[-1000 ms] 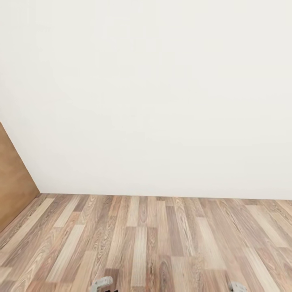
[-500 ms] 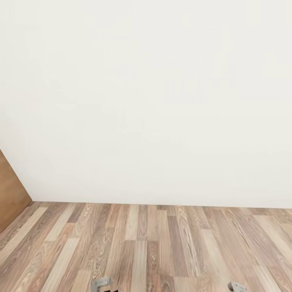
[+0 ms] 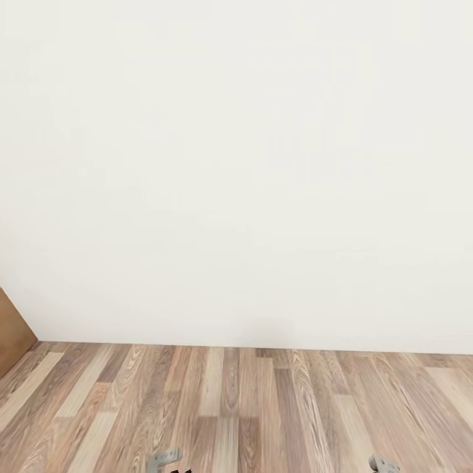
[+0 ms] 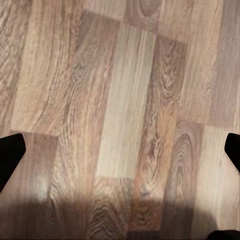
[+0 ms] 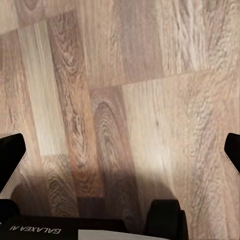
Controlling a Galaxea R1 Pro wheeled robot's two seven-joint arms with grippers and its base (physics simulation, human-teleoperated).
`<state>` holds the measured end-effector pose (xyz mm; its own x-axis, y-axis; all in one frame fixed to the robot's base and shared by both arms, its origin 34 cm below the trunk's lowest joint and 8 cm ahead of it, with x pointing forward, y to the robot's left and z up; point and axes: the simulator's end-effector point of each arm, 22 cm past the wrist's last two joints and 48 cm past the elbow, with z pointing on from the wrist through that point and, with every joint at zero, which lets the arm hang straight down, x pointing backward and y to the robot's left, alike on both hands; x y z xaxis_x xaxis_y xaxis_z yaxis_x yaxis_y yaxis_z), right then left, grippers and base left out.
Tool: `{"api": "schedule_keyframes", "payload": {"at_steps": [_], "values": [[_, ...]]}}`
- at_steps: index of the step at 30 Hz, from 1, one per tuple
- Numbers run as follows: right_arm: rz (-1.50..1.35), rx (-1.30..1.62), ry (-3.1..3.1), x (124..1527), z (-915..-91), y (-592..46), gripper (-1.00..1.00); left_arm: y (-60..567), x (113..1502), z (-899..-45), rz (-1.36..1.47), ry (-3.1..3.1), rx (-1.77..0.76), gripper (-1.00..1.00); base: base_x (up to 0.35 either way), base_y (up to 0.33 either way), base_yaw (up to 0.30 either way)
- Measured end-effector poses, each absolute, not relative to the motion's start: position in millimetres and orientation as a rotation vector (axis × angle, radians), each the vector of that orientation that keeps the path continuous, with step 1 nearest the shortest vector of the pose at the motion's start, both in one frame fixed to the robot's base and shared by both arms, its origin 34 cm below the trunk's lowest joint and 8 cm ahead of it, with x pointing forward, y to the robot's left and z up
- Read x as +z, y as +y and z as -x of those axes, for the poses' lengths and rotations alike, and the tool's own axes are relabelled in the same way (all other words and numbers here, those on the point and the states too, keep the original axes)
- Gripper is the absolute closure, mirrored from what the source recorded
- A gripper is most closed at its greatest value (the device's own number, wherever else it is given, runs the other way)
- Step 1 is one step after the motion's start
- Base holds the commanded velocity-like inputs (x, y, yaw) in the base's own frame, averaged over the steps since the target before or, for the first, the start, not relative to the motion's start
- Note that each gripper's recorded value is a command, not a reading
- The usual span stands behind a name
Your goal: In the bedroom, move the book from the bed onto either nightstand, and place the two sandals side by side next to the bed.
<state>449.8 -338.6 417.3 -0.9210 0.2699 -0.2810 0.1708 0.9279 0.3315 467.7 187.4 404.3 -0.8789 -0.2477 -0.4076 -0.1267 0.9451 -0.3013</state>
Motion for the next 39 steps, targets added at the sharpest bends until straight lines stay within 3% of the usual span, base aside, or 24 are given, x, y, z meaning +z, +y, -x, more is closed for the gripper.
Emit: {"api": "schedule_keyframes", "payload": {"at_steps": [18,29,39], "values": [[-0.325,0.434,2.766,417,-448,-338,-1.00,185,403,-465,0.267,2.657,-0.373,-1.00,0.334,0.000,0.000],[-0.350,0.444,2.802,410,-430,-335,-1.00,187,377,-385,0.288,2.762,-0.366,-1.00,0.319,0.000,0.000],[-0.351,0.446,2.801,410,-430,-334,-1.00,190,377,-384,0.292,2.759,-0.359,-1.00,0.078,0.000,0.000]]}}
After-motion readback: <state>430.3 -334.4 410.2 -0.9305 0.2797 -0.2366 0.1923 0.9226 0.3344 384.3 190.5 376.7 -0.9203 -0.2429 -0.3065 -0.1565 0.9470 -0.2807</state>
